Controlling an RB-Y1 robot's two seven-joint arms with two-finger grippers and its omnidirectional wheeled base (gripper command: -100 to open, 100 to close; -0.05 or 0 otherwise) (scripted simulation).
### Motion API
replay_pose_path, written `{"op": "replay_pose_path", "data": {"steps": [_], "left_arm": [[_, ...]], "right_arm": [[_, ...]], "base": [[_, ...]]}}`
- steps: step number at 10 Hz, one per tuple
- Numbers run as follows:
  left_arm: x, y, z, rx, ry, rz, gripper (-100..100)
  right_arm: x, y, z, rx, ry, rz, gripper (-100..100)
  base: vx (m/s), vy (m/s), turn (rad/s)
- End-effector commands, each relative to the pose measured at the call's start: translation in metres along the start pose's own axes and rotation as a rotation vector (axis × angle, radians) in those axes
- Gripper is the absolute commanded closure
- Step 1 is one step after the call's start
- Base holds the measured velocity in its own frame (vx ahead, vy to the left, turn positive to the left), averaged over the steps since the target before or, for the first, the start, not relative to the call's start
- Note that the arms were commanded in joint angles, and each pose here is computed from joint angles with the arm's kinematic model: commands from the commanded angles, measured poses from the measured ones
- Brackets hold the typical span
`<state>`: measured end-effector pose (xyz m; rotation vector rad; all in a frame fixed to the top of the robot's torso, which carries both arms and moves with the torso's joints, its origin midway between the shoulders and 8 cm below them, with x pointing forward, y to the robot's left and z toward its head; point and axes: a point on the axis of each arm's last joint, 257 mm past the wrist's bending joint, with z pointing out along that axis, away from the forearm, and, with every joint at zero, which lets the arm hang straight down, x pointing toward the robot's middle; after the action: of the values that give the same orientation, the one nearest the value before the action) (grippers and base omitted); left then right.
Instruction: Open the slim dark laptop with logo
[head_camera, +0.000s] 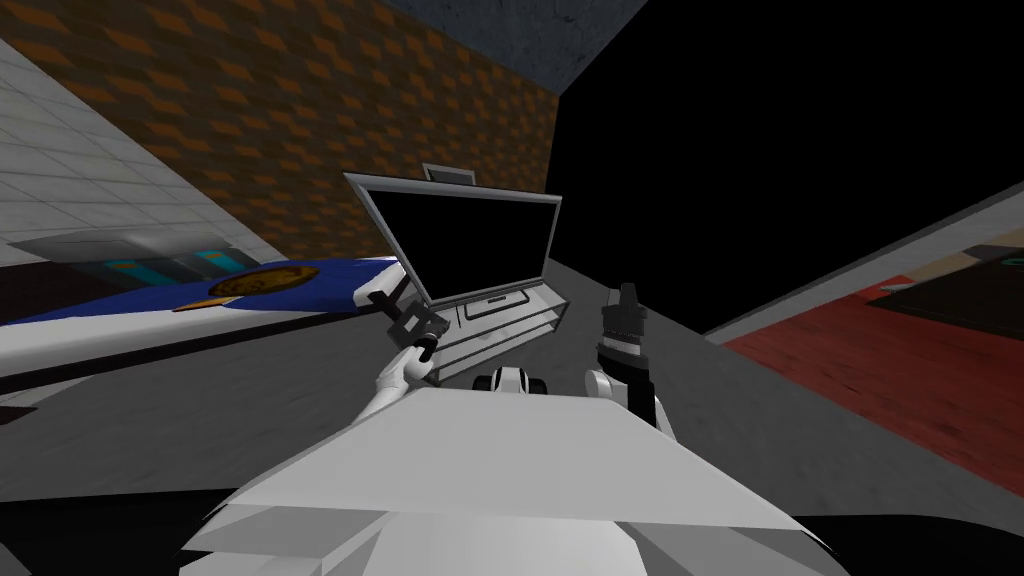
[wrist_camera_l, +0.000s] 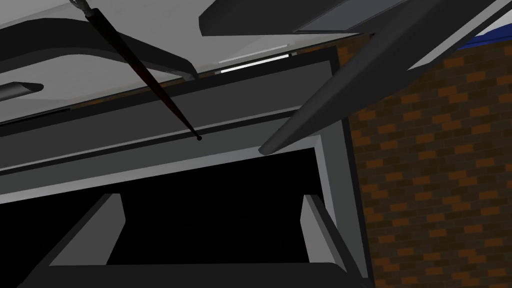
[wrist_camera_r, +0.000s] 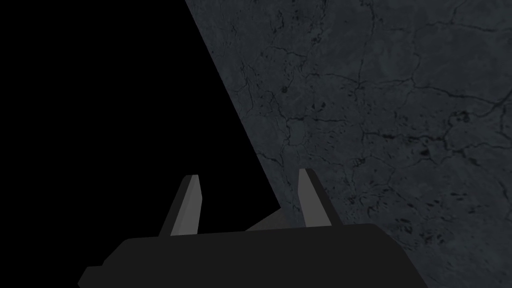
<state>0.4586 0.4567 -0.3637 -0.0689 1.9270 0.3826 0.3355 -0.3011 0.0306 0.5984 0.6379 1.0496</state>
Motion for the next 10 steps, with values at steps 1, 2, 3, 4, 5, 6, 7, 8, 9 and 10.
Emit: {"op": "replay_pose_path", "data": {"steps": [1,2,3,4,5,6,7,8,9,10], "left_arm": [[-0.014,0.018,0.006,-0.036,0.005,-0.018,-100],[-0.012,0.020,0.006,-0.045,0.011,-0.018,-100],[-0.018,0.028,0.008,-0.062,0.014,-0.024,-100],[-0.016,0.022,0.007,-0.050,0.010,-0.019,-100],[-0.017,0.024,0.008,-0.054,0.012,-0.021,0],[-0.016,0.024,0.008,-0.053,0.012,-0.021,0],[-0.016,0.024,0.008,-0.053,0.012,-0.021,0],[-0.016,0.024,0.007,-0.053,0.012,-0.021,0],[-0.016,0.024,0.008,-0.053,0.012,-0.021,0],[-0.016,0.024,0.008,-0.053,0.012,-0.021,0]], "right_arm": [[0.000,0.000,0.000,0.000,0.000,0.000,0],[0.000,0.000,0.000,0.000,0.000,0.000,0],[0.000,0.000,0.000,0.000,0.000,0.000,0],[0.000,0.000,0.000,0.000,0.000,0.000,0],[0.000,0.000,0.000,0.000,0.000,0.000,0],[0.000,0.000,0.000,0.000,0.000,0.000,0],[0.000,0.000,0.000,0.000,0.000,0.000,0],[0.000,0.000,0.000,0.000,0.000,0.000,0],[0.000,0.000,0.000,0.000,0.000,0.000,0],[0.000,0.000,0.000,0.000,0.000,0.000,0]], "base": [[-0.113,0.000,-0.162],[-0.077,-0.007,-0.071],[-0.066,-0.010,-0.132],[-0.033,-0.002,-0.035],[-0.008,-0.001,0.007],[0.000,0.000,0.000],[0.000,0.000,0.000],[0.000,0.000,0.000],[0.000,0.000,0.000],[0.000,0.000,0.000]]}}
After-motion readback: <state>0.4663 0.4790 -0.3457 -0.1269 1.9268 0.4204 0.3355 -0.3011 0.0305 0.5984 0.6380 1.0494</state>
